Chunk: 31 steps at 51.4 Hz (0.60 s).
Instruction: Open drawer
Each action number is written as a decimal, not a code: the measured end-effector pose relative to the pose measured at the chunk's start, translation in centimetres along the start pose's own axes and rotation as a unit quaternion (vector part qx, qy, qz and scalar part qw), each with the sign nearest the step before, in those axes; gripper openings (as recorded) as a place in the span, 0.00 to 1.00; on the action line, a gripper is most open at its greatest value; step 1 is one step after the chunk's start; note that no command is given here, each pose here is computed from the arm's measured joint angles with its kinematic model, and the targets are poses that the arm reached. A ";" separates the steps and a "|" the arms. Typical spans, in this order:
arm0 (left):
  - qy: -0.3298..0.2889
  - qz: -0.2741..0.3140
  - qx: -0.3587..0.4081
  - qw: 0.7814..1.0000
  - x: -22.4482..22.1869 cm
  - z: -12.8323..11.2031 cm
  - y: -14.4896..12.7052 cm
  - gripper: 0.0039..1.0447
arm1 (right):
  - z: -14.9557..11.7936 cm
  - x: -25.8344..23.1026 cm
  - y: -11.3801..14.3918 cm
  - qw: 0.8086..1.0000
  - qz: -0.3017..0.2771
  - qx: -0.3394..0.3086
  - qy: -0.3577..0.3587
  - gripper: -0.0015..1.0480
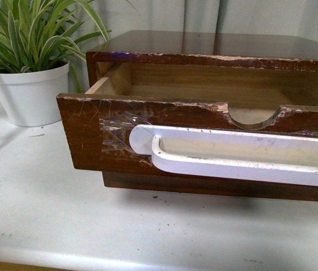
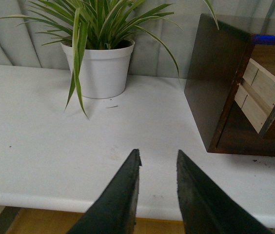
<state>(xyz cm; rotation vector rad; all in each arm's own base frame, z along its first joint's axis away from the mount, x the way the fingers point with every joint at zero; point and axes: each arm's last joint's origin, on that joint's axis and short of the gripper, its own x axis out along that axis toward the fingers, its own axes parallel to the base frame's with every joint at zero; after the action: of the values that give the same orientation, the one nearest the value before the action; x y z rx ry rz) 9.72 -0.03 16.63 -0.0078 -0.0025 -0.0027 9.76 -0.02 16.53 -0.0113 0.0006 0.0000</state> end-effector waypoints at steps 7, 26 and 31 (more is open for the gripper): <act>0.000 0.000 0.000 1.000 0.0 0.0 0.0 0.48 | 0.0 0.0 0.0 1.000 0.000 0.000 0.000 0.43; 0.000 0.000 0.001 1.000 0.0 0.0 0.0 0.94 | 0.0 0.0 0.0 1.000 0.000 0.001 0.000 0.91; 0.000 0.000 0.001 1.000 0.0 0.0 0.0 0.94 | 0.0 0.0 0.0 1.000 0.000 0.001 0.000 0.91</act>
<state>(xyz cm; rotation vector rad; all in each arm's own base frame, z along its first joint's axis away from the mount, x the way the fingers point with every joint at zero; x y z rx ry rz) 9.72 -0.03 16.63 -0.0067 -0.0025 -0.0027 9.76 -0.03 16.53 -0.0101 0.0006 -0.0004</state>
